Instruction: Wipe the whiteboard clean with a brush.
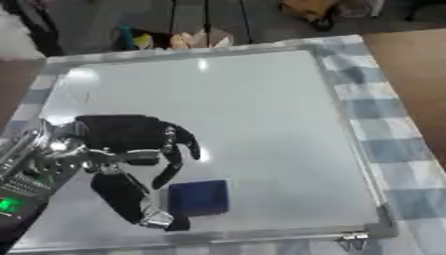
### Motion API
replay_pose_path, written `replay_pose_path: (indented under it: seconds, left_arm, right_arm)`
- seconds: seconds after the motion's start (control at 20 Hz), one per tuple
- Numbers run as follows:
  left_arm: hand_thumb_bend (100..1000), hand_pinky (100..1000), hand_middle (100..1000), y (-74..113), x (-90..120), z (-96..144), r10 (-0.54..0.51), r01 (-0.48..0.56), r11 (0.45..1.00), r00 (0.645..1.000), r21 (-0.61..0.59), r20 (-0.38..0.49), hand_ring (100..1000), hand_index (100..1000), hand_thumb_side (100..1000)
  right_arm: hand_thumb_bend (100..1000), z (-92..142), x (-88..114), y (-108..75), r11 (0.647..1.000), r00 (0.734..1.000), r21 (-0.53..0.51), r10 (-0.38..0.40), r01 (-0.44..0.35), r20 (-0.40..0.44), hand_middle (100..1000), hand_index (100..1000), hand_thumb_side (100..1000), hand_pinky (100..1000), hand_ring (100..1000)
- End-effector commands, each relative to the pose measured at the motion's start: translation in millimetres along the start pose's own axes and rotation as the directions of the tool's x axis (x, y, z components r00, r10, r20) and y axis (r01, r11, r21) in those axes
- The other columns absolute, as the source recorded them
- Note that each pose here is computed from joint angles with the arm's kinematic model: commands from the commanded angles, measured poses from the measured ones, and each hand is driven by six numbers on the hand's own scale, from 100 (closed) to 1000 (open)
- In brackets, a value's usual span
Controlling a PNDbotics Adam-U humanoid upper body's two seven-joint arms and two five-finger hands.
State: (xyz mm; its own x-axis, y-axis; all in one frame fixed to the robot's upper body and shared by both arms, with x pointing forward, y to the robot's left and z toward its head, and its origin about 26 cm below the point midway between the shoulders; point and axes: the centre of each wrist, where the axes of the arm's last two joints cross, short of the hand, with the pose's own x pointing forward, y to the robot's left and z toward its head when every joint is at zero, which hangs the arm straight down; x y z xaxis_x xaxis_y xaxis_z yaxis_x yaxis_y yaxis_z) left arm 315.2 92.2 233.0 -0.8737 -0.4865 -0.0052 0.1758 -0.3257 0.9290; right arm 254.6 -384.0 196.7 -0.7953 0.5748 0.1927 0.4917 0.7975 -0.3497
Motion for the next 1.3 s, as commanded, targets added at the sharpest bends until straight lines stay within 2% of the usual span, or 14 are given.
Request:
replay_pose_path:
  seconds: [0.05, 0.5, 0.9, 1.3]
  left_arm:
    - [495, 779, 786, 0.0, -0.8, -2.1, -0.021, 0.021, 1.000, 1.000, -0.002, -0.018, 920, 372, 725]
    - [448, 779, 775, -4.3, -1.1, -5.6, -0.066, 0.067, 0.998, 0.997, 0.019, -0.044, 915, 375, 698]
    - [378, 774, 774, -9.6, -5.5, -13.6, -0.049, 0.048, 0.999, 0.998, -0.019, -0.051, 911, 377, 611]
    - [390, 767, 759, -12.4, -6.3, -18.2, -0.046, 0.044, 0.998, 0.998, -0.046, -0.046, 903, 378, 617]
  right_arm:
    - [100, -9.6, 2.7, -3.5, 1.000, 0.999, 0.006, 0.001, -0.001, 0.032, 759, 851, 920, 735, 796]
    - [100, -7.4, 2.9, -1.1, 1.000, 1.000, 0.022, 0.001, -0.001, 0.018, 753, 852, 923, 738, 798]
    - [100, -7.0, 2.9, -0.7, 1.000, 1.000, 0.023, -0.003, 0.003, 0.010, 752, 851, 926, 739, 799]
    - [100, -6.9, 2.8, -1.1, 1.000, 1.000, 0.023, -0.004, 0.004, 0.003, 751, 852, 927, 740, 800]
